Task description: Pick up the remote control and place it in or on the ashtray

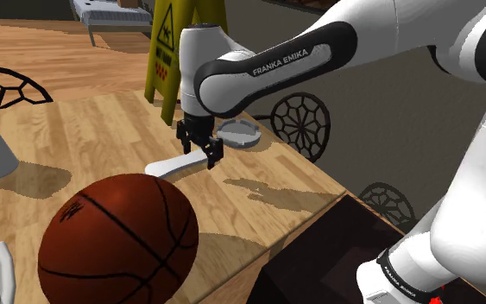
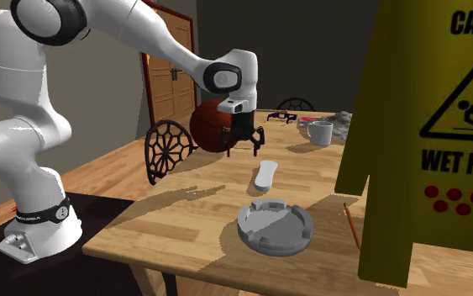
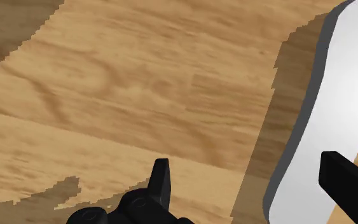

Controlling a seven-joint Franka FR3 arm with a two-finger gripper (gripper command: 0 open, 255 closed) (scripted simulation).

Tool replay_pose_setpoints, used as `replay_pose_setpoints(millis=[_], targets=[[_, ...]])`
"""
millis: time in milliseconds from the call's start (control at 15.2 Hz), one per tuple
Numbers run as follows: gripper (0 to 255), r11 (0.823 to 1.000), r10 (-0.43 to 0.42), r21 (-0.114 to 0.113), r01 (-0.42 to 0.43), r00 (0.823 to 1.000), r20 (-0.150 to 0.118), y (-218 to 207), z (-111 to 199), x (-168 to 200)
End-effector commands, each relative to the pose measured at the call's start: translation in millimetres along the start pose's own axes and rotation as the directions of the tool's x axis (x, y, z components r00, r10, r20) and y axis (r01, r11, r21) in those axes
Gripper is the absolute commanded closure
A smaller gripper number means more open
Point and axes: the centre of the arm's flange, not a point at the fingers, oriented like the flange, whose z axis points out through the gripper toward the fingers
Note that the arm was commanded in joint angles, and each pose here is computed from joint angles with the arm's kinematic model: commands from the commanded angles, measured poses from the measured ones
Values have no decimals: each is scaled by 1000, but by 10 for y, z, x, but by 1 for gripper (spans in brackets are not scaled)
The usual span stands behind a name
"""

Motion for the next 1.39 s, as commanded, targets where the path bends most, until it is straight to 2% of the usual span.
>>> replay_pose_setpoints(millis=[0,330,858,1320], targets=[[0,998,69,10,-69,998,-5,-246,61,-5],[0,975,219,32,-219,976,-12,-811,248,46],[0,975,219,32,-219,976,-12,-822,648,53],[0,975,219,32,-219,976,-12,-823,647,53]])
